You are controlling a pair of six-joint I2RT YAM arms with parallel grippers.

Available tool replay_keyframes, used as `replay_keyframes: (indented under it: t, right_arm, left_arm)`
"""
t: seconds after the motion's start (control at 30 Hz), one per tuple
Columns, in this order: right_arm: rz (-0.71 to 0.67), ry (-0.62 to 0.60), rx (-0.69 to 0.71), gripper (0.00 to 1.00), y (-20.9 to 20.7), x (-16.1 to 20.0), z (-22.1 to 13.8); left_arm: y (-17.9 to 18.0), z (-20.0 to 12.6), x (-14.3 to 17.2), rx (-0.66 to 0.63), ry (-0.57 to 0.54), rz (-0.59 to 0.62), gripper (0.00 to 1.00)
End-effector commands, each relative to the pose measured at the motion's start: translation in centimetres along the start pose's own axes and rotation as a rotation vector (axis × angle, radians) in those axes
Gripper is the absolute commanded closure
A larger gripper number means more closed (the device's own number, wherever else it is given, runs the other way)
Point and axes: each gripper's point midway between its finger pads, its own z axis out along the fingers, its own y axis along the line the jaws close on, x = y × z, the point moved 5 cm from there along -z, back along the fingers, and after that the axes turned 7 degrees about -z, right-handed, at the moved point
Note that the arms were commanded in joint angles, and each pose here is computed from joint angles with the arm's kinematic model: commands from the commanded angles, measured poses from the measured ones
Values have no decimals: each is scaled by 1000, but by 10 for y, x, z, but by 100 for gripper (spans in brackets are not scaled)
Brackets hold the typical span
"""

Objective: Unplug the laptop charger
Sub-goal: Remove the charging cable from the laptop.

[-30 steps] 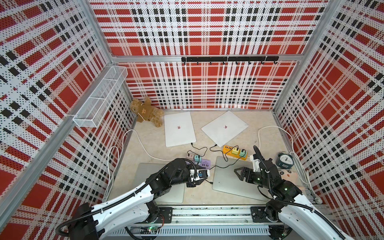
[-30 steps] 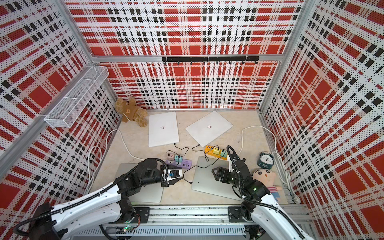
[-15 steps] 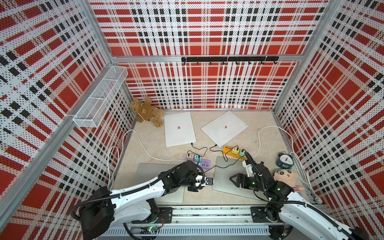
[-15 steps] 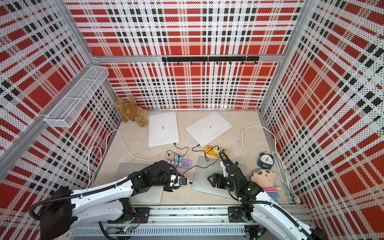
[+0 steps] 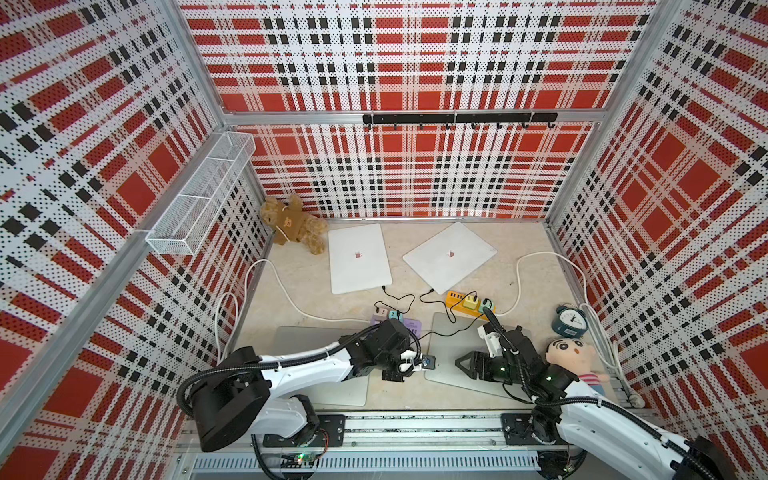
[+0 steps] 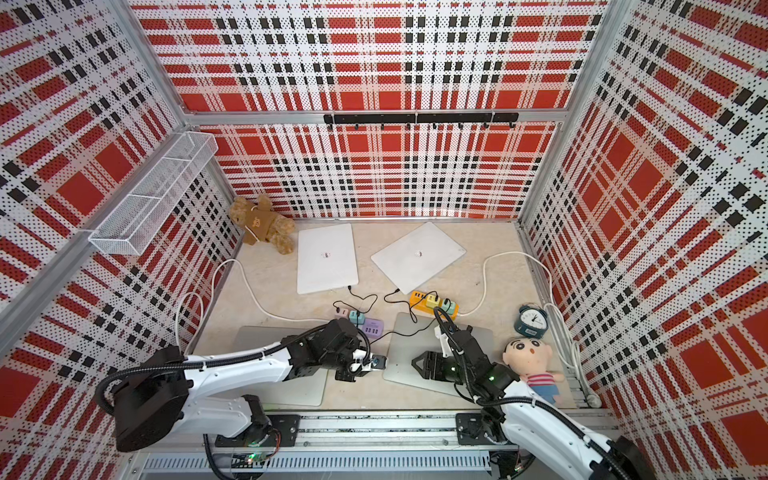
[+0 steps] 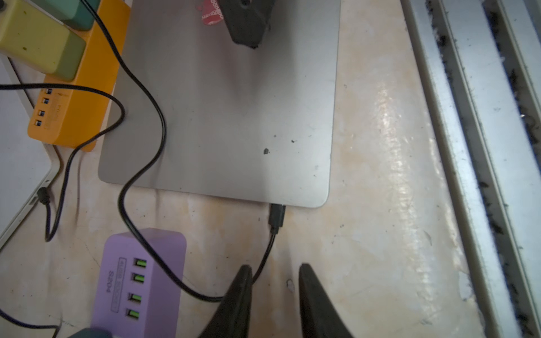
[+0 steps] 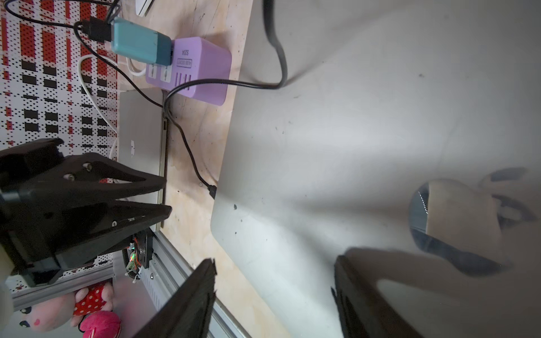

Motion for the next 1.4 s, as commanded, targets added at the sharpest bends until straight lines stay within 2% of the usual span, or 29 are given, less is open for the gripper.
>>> replay_keyframes:
  t: [0.0, 1.37]
  right_arm:
    - [1, 4, -33, 34, 3, 1, 4]
    - [13, 67, -17, 35, -16, 22, 18]
  left_arm:
    - [2, 4, -10, 15, -12, 42, 68]
    - [5, 36, -10, 61, 38, 59, 71]
